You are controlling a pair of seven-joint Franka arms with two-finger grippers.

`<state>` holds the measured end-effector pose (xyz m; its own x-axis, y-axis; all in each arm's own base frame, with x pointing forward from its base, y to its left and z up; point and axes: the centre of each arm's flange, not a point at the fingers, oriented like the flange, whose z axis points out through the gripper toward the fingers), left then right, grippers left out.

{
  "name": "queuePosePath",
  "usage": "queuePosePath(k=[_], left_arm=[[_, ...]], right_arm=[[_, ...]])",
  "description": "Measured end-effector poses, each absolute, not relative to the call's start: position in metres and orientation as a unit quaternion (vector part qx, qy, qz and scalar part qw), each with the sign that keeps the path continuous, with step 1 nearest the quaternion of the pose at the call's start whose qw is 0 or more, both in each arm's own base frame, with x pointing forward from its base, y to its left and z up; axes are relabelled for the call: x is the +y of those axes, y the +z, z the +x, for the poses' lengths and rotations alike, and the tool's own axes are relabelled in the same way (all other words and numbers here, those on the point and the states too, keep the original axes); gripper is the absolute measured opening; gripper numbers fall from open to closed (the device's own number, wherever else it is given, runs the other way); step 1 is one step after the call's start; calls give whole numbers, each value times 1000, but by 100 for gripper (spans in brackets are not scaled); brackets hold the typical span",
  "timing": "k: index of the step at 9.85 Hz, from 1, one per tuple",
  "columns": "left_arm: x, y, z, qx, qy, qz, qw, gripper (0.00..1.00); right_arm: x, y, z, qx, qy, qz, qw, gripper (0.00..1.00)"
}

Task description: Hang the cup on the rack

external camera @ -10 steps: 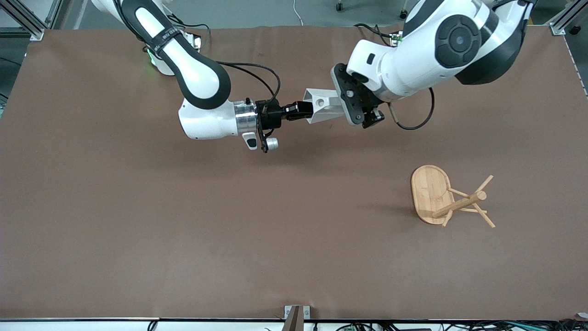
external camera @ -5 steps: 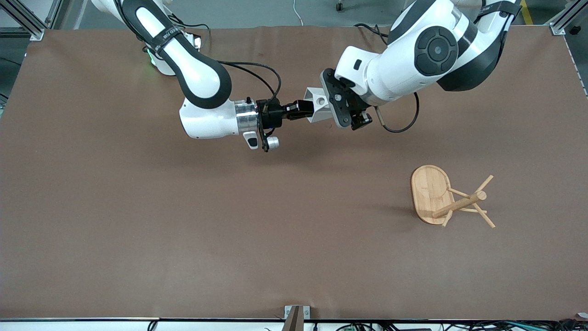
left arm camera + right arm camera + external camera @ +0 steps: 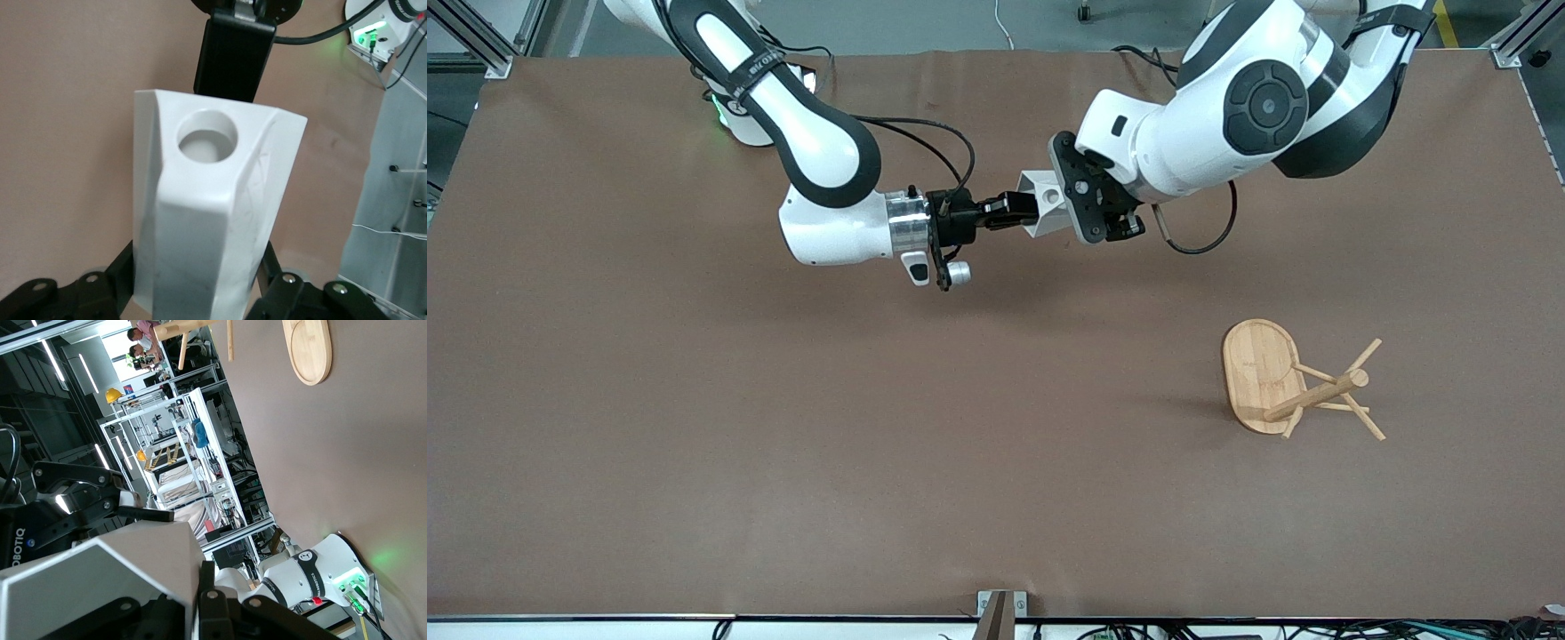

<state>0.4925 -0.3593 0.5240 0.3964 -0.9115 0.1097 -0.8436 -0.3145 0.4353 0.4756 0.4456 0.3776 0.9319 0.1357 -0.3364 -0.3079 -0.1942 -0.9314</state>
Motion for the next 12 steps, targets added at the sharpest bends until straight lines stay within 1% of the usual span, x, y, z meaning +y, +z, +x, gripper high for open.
queuePosePath(k=[4, 5, 7, 10, 11, 12], left_arm=[[-354, 524, 495, -537, -80, 808, 228, 73], [-348, 522, 499, -528, -83, 814, 228, 71], [-330, 516, 510, -511, -85, 824, 228, 71], [-273, 506, 544, -446, -85, 863, 220, 70], [-250, 499, 555, -419, -87, 878, 216, 70], [-228, 494, 565, -386, -87, 895, 208, 70]], right_arm=[[447, 379, 476, 61, 175, -752, 633, 7], [445, 381, 478, 61, 171, -751, 634, 19], [431, 384, 493, 72, 158, -750, 638, 48], [378, 384, 536, 112, 120, -748, 643, 93], [346, 381, 557, 130, 98, -752, 639, 100], [311, 375, 576, 135, 73, -767, 623, 100]])
